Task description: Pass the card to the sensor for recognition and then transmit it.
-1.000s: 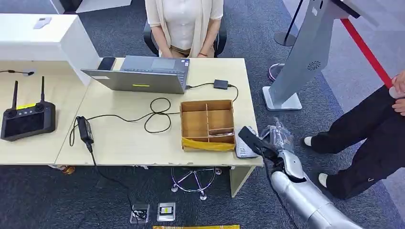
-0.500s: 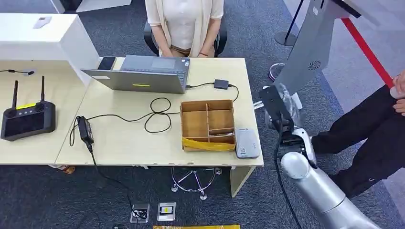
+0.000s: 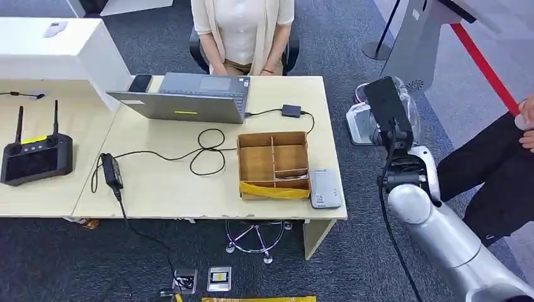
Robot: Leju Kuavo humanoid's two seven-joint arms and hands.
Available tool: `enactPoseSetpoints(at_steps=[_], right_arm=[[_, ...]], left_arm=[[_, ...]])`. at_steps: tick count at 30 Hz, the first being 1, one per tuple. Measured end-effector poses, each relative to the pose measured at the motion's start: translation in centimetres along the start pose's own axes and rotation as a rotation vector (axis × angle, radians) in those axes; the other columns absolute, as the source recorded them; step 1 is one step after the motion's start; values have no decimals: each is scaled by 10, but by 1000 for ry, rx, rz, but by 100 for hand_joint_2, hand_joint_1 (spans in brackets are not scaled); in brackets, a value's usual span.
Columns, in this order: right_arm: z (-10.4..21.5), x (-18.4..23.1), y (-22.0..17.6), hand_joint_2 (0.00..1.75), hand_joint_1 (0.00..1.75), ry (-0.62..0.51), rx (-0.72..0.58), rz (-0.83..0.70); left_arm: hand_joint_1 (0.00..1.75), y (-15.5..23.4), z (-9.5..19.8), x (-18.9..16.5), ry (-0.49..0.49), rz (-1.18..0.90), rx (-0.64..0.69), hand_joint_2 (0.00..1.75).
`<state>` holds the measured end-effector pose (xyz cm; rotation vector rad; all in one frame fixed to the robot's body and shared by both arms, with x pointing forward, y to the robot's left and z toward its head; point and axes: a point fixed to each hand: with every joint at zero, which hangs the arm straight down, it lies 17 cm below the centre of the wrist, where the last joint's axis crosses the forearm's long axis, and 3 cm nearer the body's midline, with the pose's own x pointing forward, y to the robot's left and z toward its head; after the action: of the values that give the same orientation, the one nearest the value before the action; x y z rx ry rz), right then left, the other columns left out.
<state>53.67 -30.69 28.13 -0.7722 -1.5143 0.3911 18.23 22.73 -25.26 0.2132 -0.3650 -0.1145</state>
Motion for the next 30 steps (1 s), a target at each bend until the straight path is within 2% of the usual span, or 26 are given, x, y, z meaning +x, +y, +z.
enactPoseSetpoints(at_steps=[15, 16, 17, 18, 21, 30], right_arm=[[-6, 13, 6, 175, 175, -34, 6, 104], [-10, 11, 11, 175, 175, -41, 11, 179], [-18, 3, 31, 175, 175, -57, 21, 498], [-21, -3, 39, 175, 175, -44, 25, 613], [-22, -8, 47, 175, 175, -27, 35, 676], [-26, -18, 58, 175, 175, 23, 36, 697]], left_arm=[[0, -6, 2, 5, -5, 9, 1, 0], [0, -10, 3, 9, -10, 12, 0, 0], [0, -16, 5, 15, -14, 26, -2, 0], [0, -18, 6, 17, -19, 23, 1, 0], [0, -25, 8, 26, -36, 10, -8, 0], [0, -34, 11, 39, -52, -3, -22, 0]])
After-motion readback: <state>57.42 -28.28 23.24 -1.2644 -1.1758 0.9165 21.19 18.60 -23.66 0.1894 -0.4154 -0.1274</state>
